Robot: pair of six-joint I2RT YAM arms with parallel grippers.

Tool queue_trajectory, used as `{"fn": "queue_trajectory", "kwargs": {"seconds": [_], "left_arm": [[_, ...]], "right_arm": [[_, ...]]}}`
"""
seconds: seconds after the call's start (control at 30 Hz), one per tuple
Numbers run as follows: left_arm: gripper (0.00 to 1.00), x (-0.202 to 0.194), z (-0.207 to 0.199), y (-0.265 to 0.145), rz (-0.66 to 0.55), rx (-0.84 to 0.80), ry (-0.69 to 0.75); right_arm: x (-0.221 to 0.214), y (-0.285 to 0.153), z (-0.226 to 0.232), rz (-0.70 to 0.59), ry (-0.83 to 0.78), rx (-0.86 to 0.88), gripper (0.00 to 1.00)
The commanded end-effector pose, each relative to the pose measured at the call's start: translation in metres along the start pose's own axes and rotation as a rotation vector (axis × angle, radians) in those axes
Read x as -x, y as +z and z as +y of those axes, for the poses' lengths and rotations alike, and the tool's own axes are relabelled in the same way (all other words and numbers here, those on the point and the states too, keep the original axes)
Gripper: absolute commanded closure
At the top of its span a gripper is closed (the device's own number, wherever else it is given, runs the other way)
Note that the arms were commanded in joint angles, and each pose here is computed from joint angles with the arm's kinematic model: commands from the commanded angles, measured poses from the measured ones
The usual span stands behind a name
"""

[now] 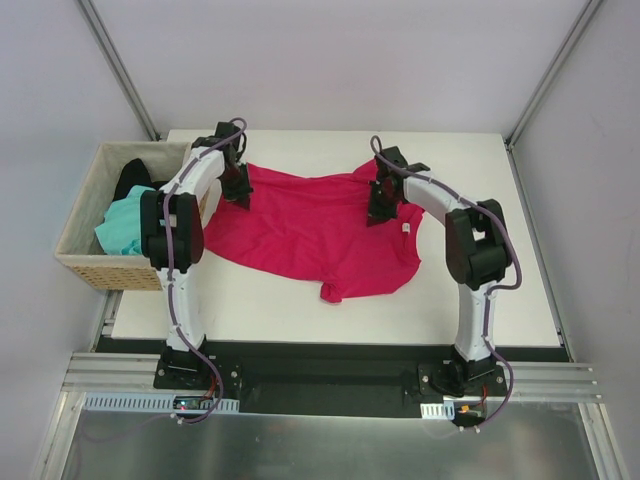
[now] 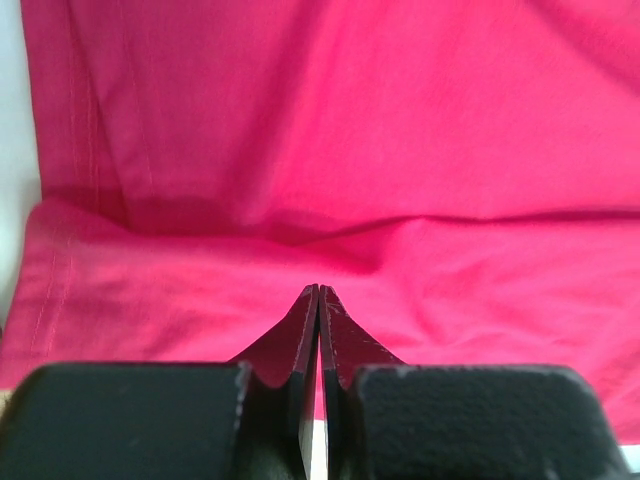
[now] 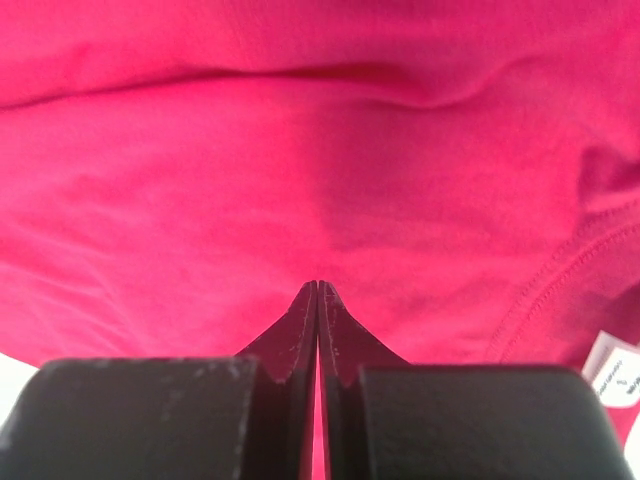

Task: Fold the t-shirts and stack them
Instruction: Flatten out the tshirt

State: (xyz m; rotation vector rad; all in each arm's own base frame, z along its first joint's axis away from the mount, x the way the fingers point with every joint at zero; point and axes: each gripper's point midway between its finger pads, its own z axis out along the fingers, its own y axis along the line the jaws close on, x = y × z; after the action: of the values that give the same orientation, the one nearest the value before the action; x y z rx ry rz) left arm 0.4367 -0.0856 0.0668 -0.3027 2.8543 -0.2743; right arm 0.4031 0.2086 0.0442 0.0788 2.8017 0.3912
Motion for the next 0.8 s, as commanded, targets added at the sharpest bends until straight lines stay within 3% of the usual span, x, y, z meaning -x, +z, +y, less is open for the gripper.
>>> {"fn": "queue_trajectory", "kwargs": {"seconds": [0.0,0.77], "left_arm": [[1.00,0.005,-0.009,0.000,0.027,-0.019,0.024],[1.00,0.023,-0.002,0.042,0.121,-0.027,-0.031]], "right_arm": [[0.013,-0.005,0.010,-0.009,0.021,0.033,0.99],[0.050,-0.043,0.020,-0.102,0.038,0.060,0.99]]}}
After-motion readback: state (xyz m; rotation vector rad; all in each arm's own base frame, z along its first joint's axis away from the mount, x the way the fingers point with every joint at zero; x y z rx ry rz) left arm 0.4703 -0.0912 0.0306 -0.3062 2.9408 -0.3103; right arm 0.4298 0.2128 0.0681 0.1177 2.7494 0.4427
